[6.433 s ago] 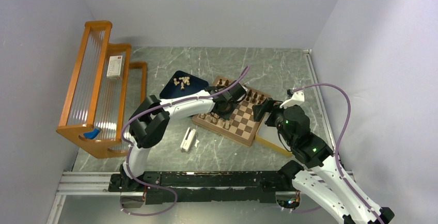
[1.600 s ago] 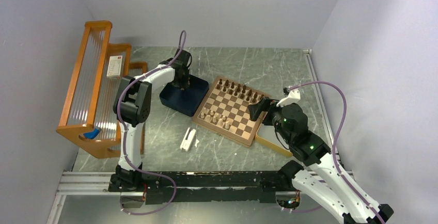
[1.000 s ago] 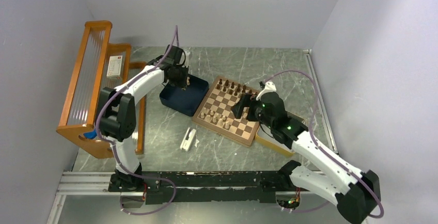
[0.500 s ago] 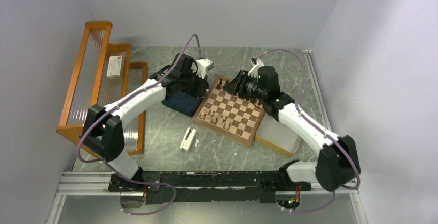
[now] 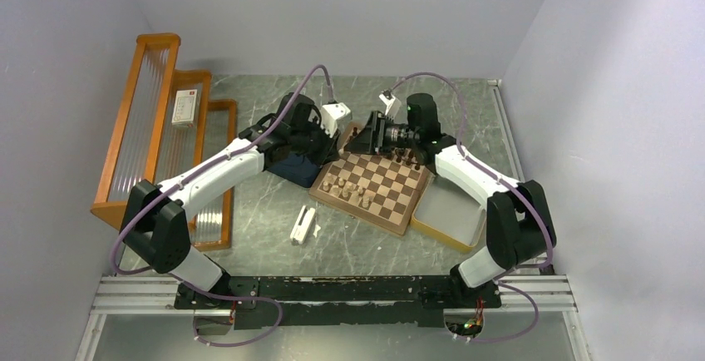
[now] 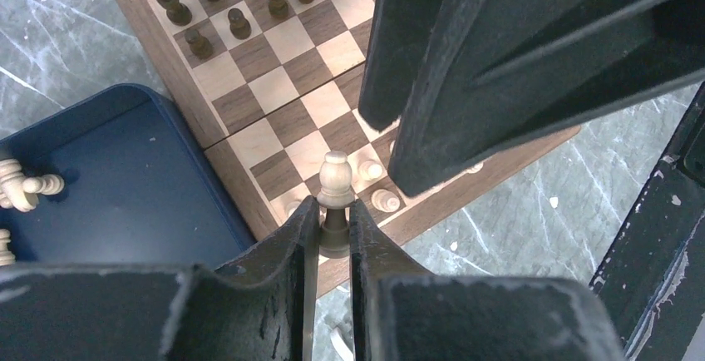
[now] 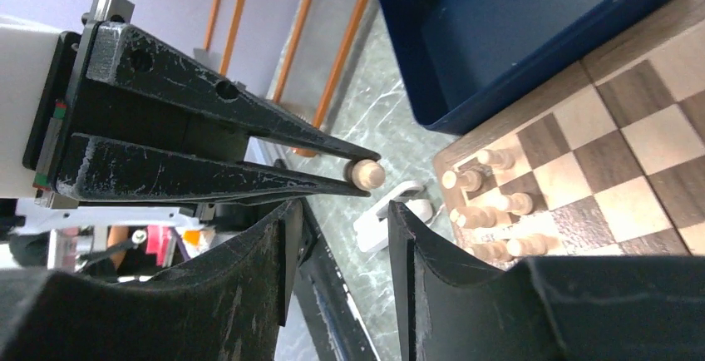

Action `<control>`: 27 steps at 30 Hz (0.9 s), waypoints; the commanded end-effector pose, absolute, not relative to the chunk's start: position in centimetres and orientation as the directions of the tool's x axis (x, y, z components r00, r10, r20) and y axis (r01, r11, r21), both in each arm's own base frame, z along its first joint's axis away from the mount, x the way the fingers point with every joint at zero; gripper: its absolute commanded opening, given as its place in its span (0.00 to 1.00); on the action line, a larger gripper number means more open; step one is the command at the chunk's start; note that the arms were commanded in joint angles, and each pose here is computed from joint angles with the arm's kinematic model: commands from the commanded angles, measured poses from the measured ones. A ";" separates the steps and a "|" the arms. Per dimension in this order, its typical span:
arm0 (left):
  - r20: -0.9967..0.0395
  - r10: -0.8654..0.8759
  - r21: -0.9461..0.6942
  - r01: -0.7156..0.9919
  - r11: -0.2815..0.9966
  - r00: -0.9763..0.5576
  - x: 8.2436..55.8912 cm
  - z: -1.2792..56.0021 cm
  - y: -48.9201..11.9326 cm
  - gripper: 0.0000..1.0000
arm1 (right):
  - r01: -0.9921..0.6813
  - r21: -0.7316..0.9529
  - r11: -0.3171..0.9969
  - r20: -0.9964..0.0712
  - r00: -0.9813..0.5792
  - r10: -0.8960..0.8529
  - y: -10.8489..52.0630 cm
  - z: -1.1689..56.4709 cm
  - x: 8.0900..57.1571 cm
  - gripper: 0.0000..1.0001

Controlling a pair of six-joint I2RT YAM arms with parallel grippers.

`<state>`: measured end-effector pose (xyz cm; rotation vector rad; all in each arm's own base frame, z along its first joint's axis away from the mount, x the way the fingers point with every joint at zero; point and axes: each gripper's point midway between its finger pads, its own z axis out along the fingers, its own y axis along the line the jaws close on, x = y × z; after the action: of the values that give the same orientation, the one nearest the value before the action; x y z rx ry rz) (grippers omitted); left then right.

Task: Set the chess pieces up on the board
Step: Place the chess piece on the chessboard.

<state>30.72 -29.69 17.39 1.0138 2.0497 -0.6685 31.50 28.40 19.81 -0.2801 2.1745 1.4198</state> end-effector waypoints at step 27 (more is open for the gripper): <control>-0.855 0.438 -0.087 0.908 0.410 -0.279 29.0 18.4 -31.6 0.18 | -0.347 0.862 0.370 -0.395 -0.917 0.062 30.0 17.3 29.9 0.37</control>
<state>29.28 -30.56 16.55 1.1186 1.9893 -0.7227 30.17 29.57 17.79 -0.2577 2.2514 1.5417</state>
